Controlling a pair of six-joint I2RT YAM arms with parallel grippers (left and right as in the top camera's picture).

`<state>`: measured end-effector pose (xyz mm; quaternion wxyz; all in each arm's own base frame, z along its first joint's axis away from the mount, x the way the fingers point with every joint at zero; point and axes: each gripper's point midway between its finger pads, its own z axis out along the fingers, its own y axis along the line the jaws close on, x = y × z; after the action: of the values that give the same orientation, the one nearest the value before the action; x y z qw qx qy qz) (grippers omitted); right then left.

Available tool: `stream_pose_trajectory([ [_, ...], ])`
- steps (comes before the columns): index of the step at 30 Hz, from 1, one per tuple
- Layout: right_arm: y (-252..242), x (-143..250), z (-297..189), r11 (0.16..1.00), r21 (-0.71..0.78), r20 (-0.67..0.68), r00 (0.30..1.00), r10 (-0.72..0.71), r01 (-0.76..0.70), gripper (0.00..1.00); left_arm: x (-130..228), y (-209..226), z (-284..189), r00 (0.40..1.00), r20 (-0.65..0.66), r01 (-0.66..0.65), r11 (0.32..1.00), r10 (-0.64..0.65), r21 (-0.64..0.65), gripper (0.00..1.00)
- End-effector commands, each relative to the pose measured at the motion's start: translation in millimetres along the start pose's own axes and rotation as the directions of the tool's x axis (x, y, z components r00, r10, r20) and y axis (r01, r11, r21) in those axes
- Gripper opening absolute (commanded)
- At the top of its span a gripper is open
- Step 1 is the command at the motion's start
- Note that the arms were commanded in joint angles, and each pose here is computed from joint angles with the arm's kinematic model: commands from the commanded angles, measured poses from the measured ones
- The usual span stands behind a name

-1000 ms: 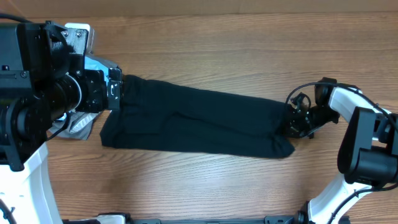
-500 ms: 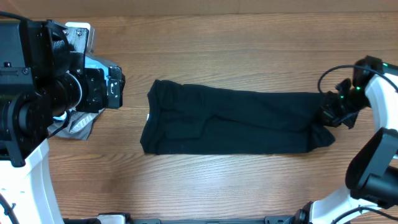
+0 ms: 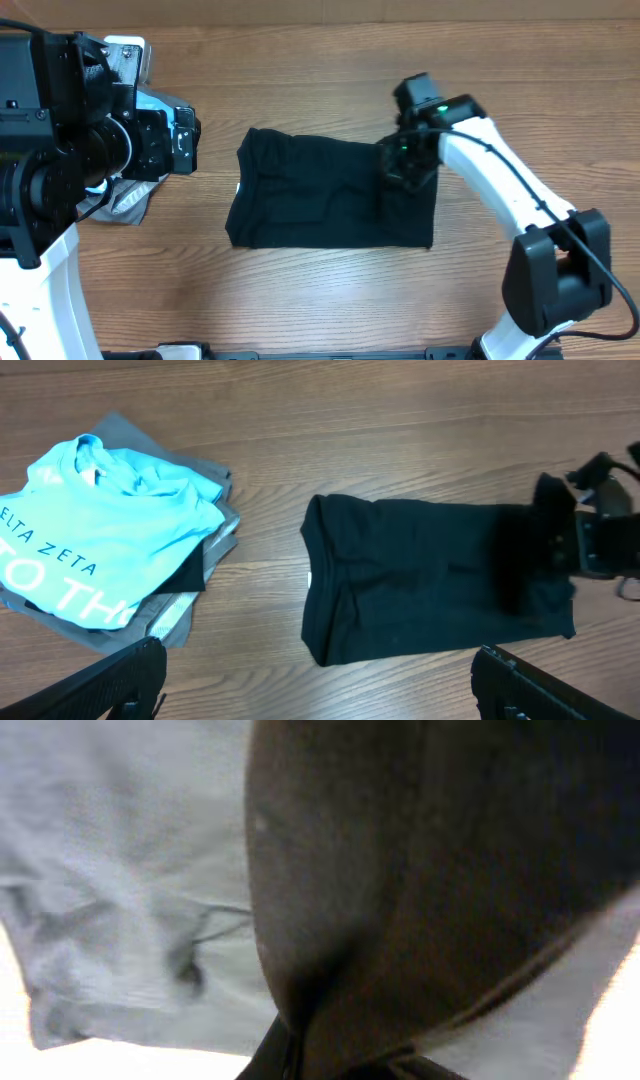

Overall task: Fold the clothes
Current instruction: 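Fold the strip's right end leftward over itself with the right gripper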

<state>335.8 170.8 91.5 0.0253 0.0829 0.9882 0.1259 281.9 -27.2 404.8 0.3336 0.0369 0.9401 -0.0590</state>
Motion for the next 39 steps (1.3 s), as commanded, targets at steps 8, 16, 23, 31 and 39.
stream_pose_trajectory([
  [8,41.1,16.3,22.8,0.999,-0.023,0.008,0.999,0.045,-0.045,0.05,-2.4,0.9,-0.9,1.000,0.008,0.011,1.000,-0.011,-0.006,1.00],
  [16,55.3,29.4,22.4,0.994,-0.105,-0.066,0.998,0.010,-0.017,0.34,-2.4,0.9,-0.9,1.000,0.008,0.011,1.000,-0.011,-0.006,1.00],
  [23,17.7,13.2,-16.9,0.991,-0.058,-0.052,0.991,-0.120,0.117,0.46,-2.4,0.9,-0.9,1.000,0.008,0.011,1.000,-0.011,-0.006,1.00],
  [31,3.2,10.4,1.2,0.998,-0.059,-0.058,0.998,-0.014,0.010,0.29,-2.4,0.9,-0.9,1.000,0.008,0.011,1.000,-0.011,-0.006,1.00],
  [39,103.1,61.7,63.1,0.935,-0.338,-0.039,0.991,-0.128,0.107,0.15,-2.4,0.9,-0.9,1.000,0.008,0.011,1.000,-0.011,-0.006,1.00],
])
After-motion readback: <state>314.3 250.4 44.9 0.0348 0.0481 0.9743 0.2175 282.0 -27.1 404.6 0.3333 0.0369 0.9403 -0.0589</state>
